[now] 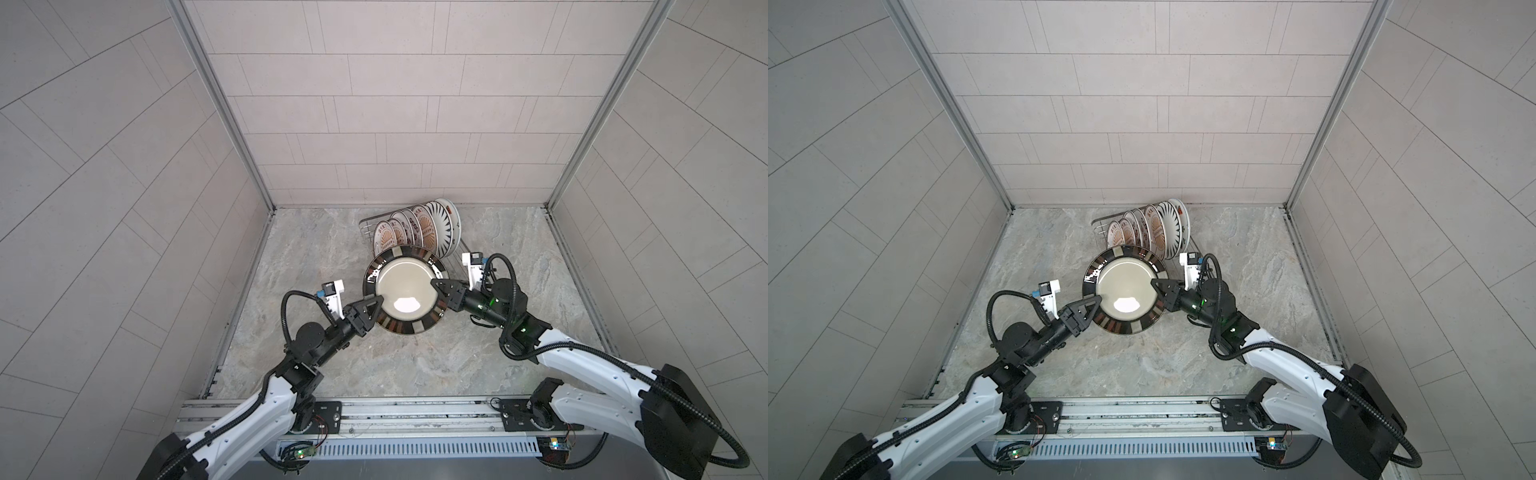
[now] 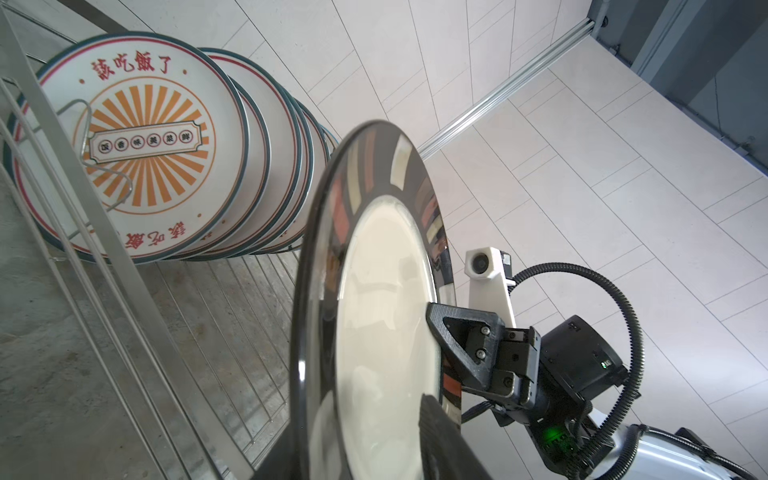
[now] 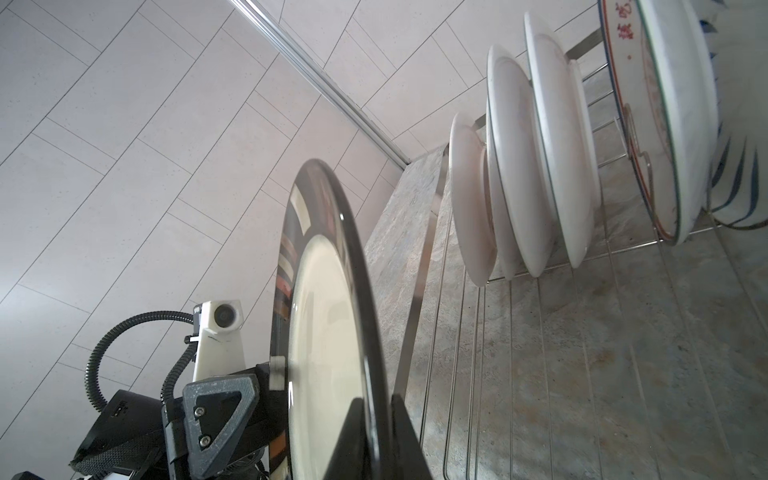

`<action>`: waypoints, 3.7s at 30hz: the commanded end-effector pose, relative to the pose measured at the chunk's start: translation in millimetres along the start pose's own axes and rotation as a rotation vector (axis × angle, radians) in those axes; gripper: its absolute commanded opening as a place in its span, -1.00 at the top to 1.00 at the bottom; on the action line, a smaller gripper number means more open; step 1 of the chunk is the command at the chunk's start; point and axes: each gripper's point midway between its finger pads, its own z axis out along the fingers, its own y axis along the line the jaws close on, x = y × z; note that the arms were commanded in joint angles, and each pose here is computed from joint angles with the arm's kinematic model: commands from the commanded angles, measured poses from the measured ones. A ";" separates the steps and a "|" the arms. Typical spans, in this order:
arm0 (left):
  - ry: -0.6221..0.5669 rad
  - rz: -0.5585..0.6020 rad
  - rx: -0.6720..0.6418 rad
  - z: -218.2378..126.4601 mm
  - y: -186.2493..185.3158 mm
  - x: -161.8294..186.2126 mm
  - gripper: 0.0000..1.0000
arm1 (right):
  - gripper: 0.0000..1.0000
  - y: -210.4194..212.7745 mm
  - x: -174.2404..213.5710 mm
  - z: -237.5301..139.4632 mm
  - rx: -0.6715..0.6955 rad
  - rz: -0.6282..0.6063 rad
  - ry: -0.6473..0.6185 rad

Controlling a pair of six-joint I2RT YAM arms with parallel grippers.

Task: Unload the plates from the dish rack
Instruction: 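Grasp the plate rim with the left gripper while the right gripper holds it, then carry the plate away with the left gripper while the right gripper withdraws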

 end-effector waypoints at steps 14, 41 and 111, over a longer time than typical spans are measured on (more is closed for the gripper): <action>-0.094 -0.034 0.027 -1.3 -12.7 -21.4 0.96 | 0.83 51.4 -17.3 7.7 -0.168 -0.051 -0.009; -0.273 -0.104 -0.029 -25.9 -10.1 -53.5 1.00 | -0.99 5.1 -7.4 6.4 0.040 -0.077 -0.034; -1.059 -0.266 -0.546 -129.6 89.4 -210.3 1.00 | -0.93 93.4 103.1 70.3 -0.034 -0.571 0.366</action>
